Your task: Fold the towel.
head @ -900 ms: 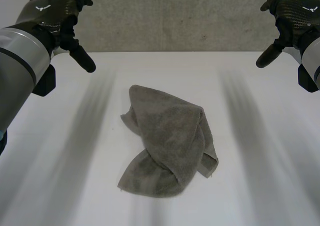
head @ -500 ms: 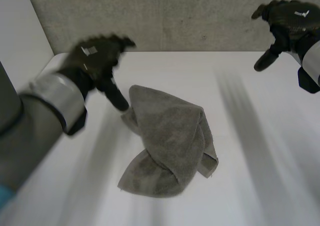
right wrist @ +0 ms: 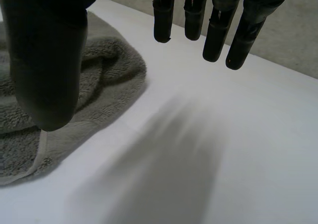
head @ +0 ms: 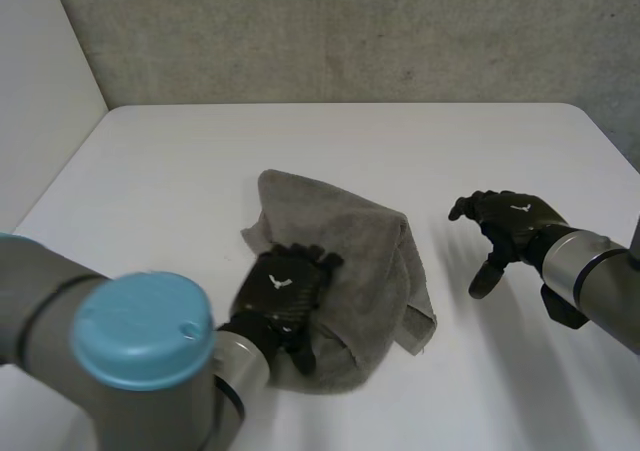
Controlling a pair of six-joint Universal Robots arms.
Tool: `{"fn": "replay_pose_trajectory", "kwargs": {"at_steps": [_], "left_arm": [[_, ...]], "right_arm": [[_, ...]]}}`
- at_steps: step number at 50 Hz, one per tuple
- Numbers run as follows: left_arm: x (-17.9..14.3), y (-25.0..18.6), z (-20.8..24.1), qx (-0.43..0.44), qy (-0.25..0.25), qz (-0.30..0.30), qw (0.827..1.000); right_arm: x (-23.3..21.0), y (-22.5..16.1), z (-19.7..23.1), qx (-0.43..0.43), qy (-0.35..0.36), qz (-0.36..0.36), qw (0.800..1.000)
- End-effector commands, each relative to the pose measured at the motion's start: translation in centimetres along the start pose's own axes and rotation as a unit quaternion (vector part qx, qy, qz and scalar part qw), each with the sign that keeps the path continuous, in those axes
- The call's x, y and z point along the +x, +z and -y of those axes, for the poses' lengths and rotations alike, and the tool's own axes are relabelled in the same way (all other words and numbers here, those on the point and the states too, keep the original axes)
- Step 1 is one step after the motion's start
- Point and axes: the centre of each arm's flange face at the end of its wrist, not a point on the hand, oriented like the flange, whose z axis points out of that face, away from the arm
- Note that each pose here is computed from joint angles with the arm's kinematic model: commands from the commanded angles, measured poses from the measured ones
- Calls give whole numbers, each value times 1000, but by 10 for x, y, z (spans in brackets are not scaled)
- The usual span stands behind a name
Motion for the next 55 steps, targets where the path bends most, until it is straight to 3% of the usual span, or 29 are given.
{"fn": "replay_pose_trajectory", "kwargs": {"at_steps": [1, 8, 14, 21, 24, 30, 37, 47, 52, 54, 55], "left_arm": [[19, 13, -21, -16, 11, -23, 1000], [21, 24, -23, -7, 10, -24, 1000], [16, 26, 2, 34, 21, -14, 999], [-40, 12, 61, 106, 50, 64, 991], [-47, 5, 71, 121, 49, 75, 989], [-61, -38, 126, 216, 41, 103, 970], [-65, -60, 148, 256, 39, 112, 960], [-75, -80, 177, 308, 35, 133, 941], [-89, -78, 183, 314, 35, 155, 936], [-94, -75, 185, 316, 35, 163, 934], [-101, -74, 190, 322, 35, 174, 930]], "right_arm": [[-5, 4, -6, -4, -4, 6, 1000], [-5, 4, -7, -3, -12, 6, 1000], [-4, 6, -8, 4, -18, 0, 1000], [-8, 13, -16, -10, -15, 1, 1000], [-16, 15, -20, -16, -13, 12, 1000], [-39, 18, -23, -18, 11, 43, 999], [-74, 42, -32, -31, 91, 75, 993], [-101, 60, -46, -42, 79, 56, 994], [-102, 60, -34, -1, 72, 37, 997], [-96, 49, 12, 88, 68, 37, 993], [-96, 49, 12, 88, 68, 37, 993]]}}
